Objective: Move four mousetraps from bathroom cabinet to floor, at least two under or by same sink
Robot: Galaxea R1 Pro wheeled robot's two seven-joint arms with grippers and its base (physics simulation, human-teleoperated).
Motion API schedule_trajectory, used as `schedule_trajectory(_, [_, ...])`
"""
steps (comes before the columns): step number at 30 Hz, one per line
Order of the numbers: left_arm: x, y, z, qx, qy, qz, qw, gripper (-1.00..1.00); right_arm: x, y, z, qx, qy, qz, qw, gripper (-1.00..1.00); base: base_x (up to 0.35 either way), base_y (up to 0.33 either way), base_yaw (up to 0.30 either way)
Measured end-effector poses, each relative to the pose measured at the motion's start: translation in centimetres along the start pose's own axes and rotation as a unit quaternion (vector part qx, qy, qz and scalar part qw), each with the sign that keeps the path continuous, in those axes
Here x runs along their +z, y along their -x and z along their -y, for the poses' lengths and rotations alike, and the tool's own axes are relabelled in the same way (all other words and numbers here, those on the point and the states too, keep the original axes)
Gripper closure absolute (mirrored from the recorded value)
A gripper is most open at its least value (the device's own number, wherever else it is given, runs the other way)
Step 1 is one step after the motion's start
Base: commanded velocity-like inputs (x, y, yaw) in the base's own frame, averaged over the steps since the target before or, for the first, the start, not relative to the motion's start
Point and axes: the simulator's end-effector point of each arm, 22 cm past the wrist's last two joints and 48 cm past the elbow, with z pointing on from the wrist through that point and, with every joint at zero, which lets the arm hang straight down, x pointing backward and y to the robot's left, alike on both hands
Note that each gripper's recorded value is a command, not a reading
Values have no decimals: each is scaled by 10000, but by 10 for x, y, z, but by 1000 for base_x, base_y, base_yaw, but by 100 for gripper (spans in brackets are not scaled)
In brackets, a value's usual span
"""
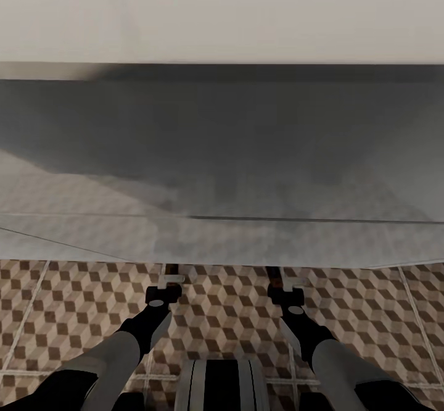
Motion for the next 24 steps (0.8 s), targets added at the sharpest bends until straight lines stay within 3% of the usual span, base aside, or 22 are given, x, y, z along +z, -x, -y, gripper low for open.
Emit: schedule_trajectory(24, [0,0,-1,4,-2,1,10000,100,0,1,0,-5,5,27,10000,100,0,0,0])
